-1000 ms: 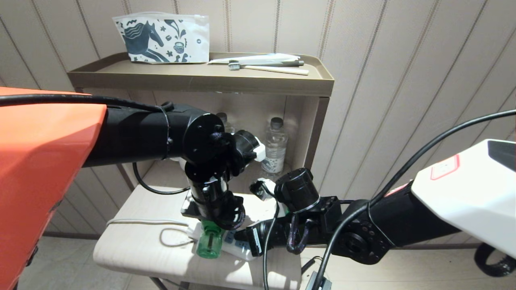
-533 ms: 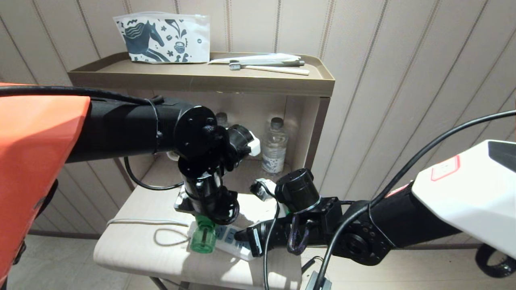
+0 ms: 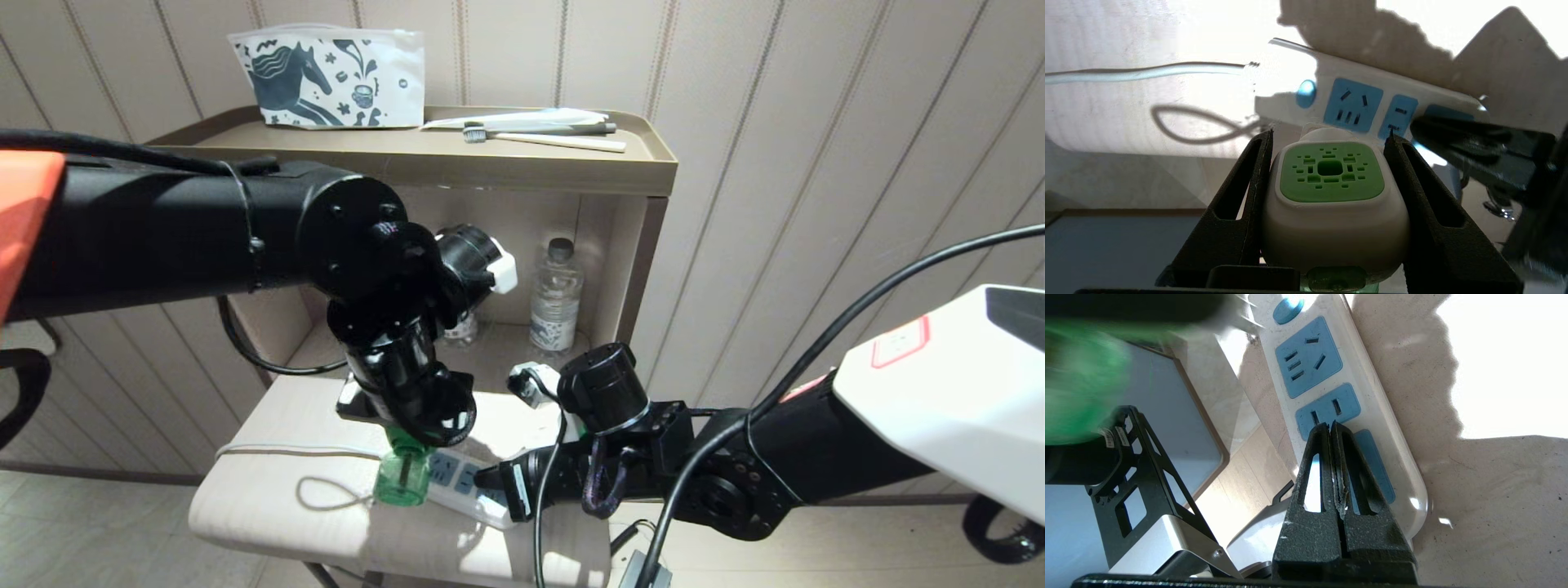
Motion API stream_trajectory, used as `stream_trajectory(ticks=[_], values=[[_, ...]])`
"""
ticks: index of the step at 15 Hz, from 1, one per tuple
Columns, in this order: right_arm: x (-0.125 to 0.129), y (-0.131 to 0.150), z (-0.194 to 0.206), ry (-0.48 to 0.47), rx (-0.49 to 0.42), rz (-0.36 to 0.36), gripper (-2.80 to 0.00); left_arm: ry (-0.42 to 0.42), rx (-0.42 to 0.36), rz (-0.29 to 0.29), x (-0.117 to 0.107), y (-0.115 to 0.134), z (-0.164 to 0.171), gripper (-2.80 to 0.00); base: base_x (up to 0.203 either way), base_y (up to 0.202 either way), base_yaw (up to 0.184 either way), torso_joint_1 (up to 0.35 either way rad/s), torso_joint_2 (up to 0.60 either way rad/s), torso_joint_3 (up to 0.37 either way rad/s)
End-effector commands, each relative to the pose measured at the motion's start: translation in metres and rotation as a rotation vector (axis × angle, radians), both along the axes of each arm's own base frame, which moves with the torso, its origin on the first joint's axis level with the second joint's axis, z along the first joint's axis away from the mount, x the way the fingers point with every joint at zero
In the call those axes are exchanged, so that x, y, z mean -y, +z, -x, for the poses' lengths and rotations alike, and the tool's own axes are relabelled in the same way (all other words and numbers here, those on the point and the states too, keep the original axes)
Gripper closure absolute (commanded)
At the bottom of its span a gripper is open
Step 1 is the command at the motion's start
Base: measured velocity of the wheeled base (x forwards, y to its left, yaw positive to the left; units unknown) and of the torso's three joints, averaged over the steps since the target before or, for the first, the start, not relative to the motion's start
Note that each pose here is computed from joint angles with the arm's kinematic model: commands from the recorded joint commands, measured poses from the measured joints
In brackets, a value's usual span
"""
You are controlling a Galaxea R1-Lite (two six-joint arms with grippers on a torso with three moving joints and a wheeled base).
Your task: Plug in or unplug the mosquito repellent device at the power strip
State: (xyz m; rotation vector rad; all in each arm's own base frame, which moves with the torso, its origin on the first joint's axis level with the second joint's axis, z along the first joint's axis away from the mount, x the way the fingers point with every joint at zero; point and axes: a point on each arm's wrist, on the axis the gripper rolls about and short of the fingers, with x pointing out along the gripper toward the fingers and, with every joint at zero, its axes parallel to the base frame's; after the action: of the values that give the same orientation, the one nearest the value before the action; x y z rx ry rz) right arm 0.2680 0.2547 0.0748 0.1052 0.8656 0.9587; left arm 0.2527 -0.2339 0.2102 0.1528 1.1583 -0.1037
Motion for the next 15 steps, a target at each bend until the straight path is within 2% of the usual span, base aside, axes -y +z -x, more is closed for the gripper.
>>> stream_trajectory(ticks=[1,4,7,11,13,15], values=[[0.001,0.002,0.001,0.001,0.002,-0.006,0.0,0.013,0.047,0.045,-0.018,0.028,0.015,0.0,0.0,0.0,0.0,0.0,0.0,0.0],[0.003,0.013,0.003,-0.01,0.029,-0.017,0.0,0.036,0.075,0.069,-0.044,0.05,0.033,0.0,0.0,0.0,0.0,0.0,0.0,0.0],[0.01,0.037,0.012,-0.008,0.08,-0.054,0.0,0.054,0.124,0.112,-0.084,0.073,0.071,0.0,0.0,0.0,0.0,0.0,0.0,0.0],[0.023,0.069,0.028,-0.002,0.148,-0.107,0.0,0.08,0.173,0.129,-0.126,0.08,0.113,0.0,0.0,0.0,0.0,0.0,0.0,0.0],[0.035,0.095,0.041,0.001,0.208,-0.154,0.0,0.155,0.225,0.128,-0.152,0.084,0.125,0.0,0.0,0.0,0.0,0.0,0.0,0.0],[0.045,0.113,0.05,-0.002,0.254,-0.186,0.0,0.196,0.242,0.121,-0.166,0.082,0.132,0.0,0.0,0.0,0.0,0.0,0.0,0.0]])
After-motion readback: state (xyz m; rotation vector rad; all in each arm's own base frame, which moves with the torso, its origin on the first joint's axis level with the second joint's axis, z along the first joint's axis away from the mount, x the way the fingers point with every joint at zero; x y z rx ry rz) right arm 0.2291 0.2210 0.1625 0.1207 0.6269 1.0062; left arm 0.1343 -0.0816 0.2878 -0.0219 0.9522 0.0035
